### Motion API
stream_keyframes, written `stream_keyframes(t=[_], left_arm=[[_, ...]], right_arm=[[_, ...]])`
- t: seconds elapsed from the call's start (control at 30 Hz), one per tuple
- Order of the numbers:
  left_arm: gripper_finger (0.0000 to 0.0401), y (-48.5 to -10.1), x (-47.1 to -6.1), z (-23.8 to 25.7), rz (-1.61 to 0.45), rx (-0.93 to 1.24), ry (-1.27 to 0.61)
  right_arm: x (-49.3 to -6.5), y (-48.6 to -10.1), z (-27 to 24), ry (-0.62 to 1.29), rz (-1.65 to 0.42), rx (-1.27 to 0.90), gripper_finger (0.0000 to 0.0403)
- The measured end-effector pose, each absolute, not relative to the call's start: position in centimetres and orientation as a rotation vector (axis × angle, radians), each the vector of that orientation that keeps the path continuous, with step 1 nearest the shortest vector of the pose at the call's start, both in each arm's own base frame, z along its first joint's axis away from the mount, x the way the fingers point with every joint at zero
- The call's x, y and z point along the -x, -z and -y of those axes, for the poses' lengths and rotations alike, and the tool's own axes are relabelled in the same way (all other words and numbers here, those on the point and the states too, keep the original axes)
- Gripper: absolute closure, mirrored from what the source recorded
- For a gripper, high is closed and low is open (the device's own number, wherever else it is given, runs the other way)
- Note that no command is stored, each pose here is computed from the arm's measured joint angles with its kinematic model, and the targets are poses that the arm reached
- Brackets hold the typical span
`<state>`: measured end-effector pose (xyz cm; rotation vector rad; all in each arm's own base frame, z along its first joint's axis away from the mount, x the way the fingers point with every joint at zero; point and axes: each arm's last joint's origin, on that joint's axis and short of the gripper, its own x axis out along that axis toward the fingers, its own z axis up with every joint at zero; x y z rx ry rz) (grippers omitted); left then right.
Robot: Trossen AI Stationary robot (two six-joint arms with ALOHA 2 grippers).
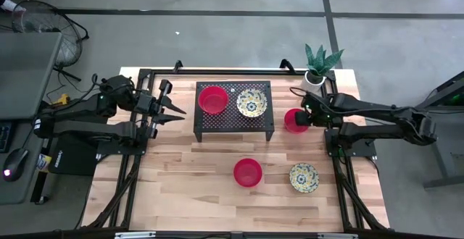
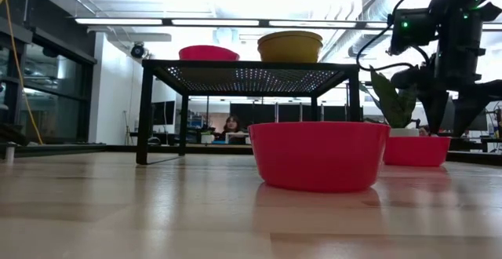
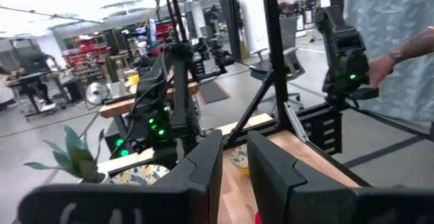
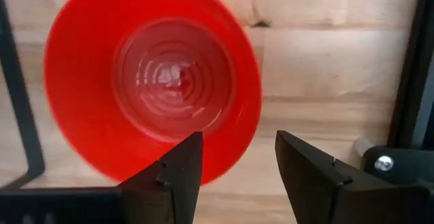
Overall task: Pick & Place Mini bowls
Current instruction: Stack the top red bowl on top of the other red bowl on the shelf
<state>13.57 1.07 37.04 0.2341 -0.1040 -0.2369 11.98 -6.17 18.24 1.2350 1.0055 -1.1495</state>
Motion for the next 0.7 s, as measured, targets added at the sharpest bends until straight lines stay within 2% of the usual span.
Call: stream_keyframes(t=[0.47, 0.7], left_arm=[[0.0336, -36.7, -13.5, -0.8, 0.08, -0.243, 0.323], [0.0336, -36.7, -13.1, -0.7, 0.085, -0.244, 0.339]], right_arm=[[-12.7, -16.6, 6.5, 1.204, -1.054, -1.277, 0.0277], [-12.7, -16.5, 6.5, 1.216, -1.062, -1.28, 0.0318]])
